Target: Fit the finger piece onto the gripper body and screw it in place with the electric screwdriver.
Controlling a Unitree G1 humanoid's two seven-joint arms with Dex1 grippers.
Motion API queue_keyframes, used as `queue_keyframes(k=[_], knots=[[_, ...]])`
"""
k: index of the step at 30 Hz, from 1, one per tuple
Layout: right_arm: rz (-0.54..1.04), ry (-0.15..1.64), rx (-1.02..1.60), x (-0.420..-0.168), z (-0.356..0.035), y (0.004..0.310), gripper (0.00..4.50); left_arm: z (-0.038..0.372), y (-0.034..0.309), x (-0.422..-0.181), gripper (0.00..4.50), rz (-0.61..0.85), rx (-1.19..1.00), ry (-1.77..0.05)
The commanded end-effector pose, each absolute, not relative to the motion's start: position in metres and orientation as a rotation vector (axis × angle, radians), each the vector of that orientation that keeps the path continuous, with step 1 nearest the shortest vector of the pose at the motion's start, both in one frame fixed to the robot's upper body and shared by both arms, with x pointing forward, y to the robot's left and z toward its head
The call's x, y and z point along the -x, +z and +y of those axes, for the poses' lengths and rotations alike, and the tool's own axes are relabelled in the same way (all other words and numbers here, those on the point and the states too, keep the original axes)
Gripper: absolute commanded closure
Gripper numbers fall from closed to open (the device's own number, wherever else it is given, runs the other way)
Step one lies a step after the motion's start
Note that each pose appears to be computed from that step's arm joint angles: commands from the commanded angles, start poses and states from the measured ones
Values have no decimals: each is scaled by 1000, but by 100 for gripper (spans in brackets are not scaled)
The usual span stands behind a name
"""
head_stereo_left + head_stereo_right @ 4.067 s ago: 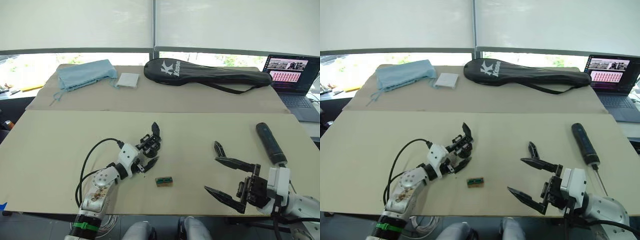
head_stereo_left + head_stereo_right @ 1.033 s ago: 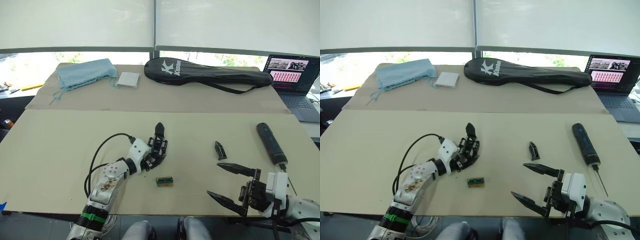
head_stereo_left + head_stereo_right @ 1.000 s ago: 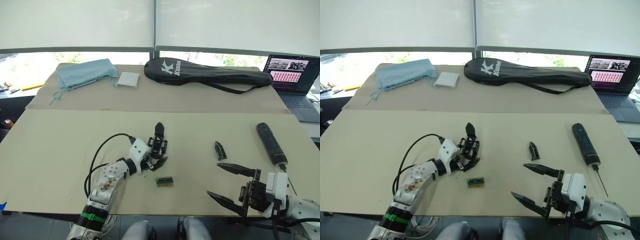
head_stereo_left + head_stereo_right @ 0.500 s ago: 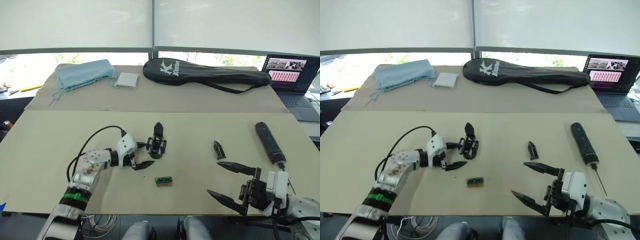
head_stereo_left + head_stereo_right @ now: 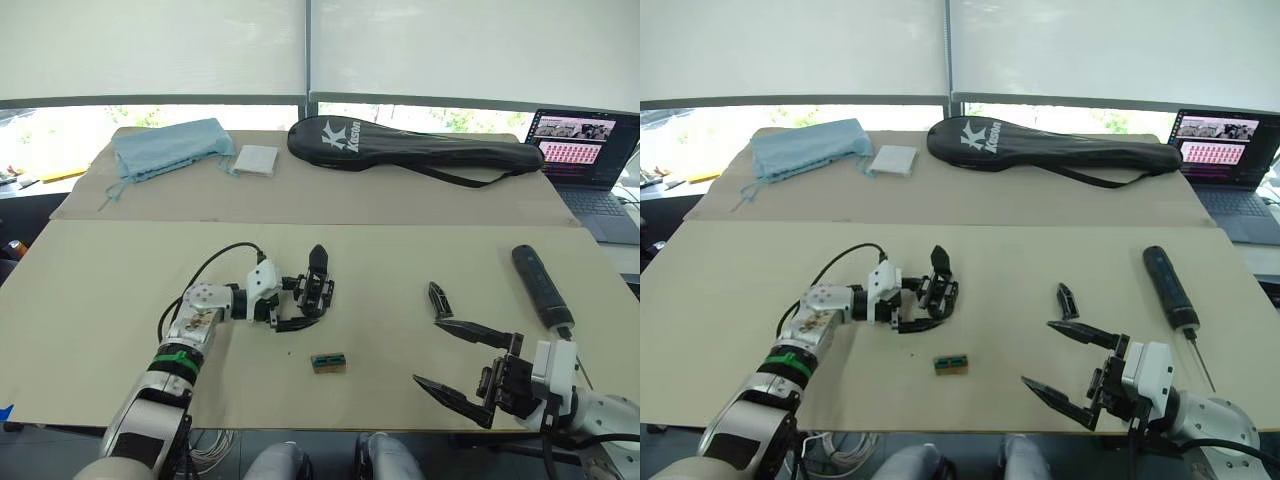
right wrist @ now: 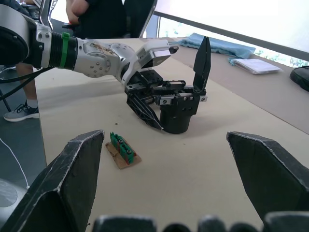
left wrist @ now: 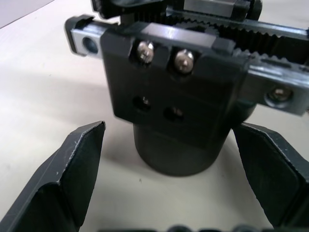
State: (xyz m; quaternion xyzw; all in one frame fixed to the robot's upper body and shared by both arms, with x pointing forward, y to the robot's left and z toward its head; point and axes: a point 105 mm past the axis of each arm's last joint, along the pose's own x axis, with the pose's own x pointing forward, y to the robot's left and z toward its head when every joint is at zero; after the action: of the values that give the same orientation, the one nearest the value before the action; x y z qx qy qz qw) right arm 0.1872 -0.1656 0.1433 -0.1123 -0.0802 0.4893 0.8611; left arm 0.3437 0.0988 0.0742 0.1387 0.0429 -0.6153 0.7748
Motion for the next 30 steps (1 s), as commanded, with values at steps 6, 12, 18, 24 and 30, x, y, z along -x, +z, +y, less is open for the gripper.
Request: queue_keyframes(k=[6, 12, 18, 24, 30], knots=[[-196, 1034, 268, -183, -163, 151, 0, 88, 69, -336, 123, 85, -290, -1401], [-191, 1032, 266, -182, -164, 150, 0, 89, 76, -337, 219, 32, -272, -1362], [-192, 1032, 264, -182, -164, 149, 0, 81, 82, -321, 219, 10, -255, -1387], [-193, 1039, 262, -183, -163, 148, 0, 80, 78, -320, 219, 34, -275, -1334], [-194, 1043, 264, -184, -163, 148, 0, 86, 70, -322, 219, 79, -284, -1308]])
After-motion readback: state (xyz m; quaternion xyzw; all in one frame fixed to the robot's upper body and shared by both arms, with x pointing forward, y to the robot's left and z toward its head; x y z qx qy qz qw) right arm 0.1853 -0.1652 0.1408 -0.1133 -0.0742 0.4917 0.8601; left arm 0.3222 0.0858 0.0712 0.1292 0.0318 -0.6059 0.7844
